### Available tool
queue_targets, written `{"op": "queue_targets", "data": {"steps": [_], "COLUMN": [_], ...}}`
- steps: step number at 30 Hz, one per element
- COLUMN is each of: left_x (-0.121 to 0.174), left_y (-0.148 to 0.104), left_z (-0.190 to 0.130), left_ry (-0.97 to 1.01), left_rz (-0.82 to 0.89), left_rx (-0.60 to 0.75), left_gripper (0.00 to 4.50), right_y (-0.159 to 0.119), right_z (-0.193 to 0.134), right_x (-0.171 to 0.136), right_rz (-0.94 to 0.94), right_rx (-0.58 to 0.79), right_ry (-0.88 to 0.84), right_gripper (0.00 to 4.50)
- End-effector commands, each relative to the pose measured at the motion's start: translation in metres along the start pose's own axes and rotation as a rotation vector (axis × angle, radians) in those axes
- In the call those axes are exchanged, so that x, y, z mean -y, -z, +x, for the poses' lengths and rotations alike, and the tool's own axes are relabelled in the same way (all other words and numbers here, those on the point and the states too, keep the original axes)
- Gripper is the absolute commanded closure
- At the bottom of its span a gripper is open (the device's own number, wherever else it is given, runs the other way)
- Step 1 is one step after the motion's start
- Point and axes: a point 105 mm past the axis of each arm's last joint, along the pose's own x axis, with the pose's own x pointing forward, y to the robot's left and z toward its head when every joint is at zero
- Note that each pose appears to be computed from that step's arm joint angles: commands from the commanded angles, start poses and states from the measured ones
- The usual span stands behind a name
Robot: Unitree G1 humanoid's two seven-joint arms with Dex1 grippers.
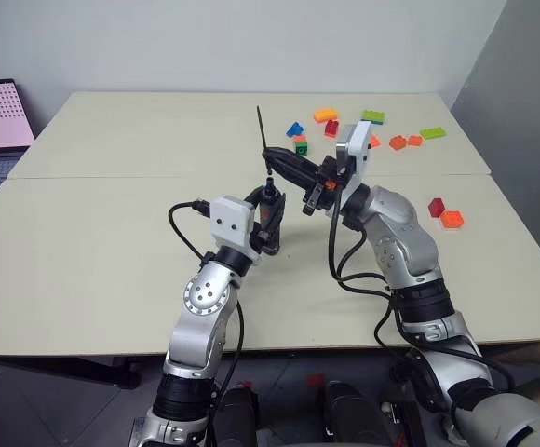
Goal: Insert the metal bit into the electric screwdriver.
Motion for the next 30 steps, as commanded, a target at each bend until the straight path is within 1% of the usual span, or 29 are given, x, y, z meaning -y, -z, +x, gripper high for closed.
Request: {"op": "queue_targets", "data": {"steps": [1, 15, 23, 30], "left_x": [0.002, 0.003, 0.004, 0.006], "left_y": [-0.010, -0.010, -0.011, -0.010], "left_z": [0.000, 0.000, -0.001, -0.002], "left_ry": [0.004, 0.014, 0.021, 0.039], "left_rz": [0.003, 0.005, 0.010, 0.023], "left_rx": [0.035, 0.037, 0.038, 0.035], "left_gripper": [2.88, 2.88, 2.88, 2.88], "right_y": [-0.005, 0.003, 0.016, 0.013], "right_z": [0.000, -0.003, -0.008, -0.008], "right_x": [-0.003, -0.013, -0.008, -0.003], "right_rz": [-0.026, -0.005, 0.046, 0.063], "right_rx": [0.017, -0.014, -0.099, -0.158], "right_ry": [-0.016, -0.039, -0.038, -0.081], "right_gripper": [4.50, 4.50, 4.50, 4.50]}}
